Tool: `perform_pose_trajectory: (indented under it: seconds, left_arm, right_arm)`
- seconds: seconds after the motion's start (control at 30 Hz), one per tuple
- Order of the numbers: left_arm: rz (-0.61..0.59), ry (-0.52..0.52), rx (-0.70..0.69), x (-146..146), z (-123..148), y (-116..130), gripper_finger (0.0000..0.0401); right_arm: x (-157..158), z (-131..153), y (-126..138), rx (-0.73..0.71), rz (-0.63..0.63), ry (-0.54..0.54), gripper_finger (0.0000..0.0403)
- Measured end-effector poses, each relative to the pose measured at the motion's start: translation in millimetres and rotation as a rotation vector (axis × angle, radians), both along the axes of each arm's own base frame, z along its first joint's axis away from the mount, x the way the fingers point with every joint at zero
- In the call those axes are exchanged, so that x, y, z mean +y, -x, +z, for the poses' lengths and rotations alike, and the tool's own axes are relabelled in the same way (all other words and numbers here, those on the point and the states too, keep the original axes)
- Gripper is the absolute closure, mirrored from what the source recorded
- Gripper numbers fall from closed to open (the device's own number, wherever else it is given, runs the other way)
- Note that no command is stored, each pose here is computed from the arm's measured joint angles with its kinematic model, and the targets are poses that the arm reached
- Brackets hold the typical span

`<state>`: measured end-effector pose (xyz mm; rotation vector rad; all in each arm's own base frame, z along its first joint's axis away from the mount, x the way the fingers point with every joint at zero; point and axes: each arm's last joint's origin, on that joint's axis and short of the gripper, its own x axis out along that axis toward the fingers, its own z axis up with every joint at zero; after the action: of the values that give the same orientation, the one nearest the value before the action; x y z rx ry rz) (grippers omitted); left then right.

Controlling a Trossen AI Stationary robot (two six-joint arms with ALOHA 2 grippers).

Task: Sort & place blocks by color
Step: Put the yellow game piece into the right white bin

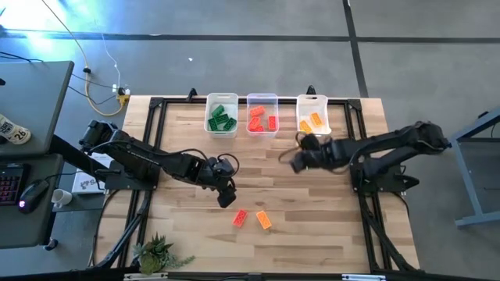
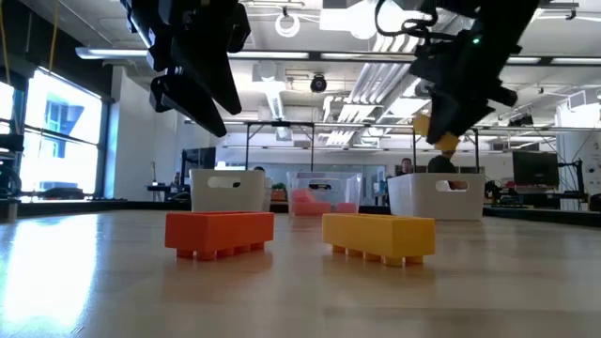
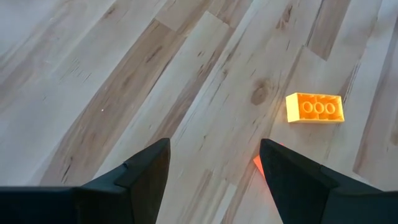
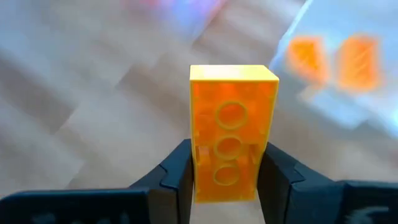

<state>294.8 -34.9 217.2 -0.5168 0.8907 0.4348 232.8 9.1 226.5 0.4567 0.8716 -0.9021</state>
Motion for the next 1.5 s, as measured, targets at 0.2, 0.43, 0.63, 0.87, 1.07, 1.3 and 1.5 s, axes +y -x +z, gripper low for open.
perform_pose_trajectory:
  seconds: [0.2,0.43,0.63,0.87,1.07,1.3,1.5]
  left_arm:
    - [0.0,0.0,-0.001,0,0,0,0.0165]
    - [-0.001,0.0,0.0,0,0,0,0.0165]
    - [-0.002,0.002,0.0,0,0,0,0.0165]
    - [-0.01,0.017,0.002,0,0,0,0.0165]
    - [0.006,0.099,-0.004,-8,0,1,0.0165]
    - [-0.009,0.113,-0.01,-26,0,4,0.0165]
    - [-0.016,0.077,-0.019,-37,0,6,0.0165]
  right_arm:
    - [-48,10,2,0.008,-0.131,0.193,0.0296]
    - [-99,12,4,-0.011,-0.207,0.182,0.0296]
    - [-123,11,13,0.011,-0.233,0.159,0.0296]
    - [-140,10,23,0.014,-0.29,0.114,0.0296]
    - [-149,-4,24,0.058,-0.324,0.028,0.0296]
    - [-158,-31,16,0.151,-0.325,-0.05,0.0296]
    - [-159,-36,14,0.166,-0.323,-0.059,0.0296]
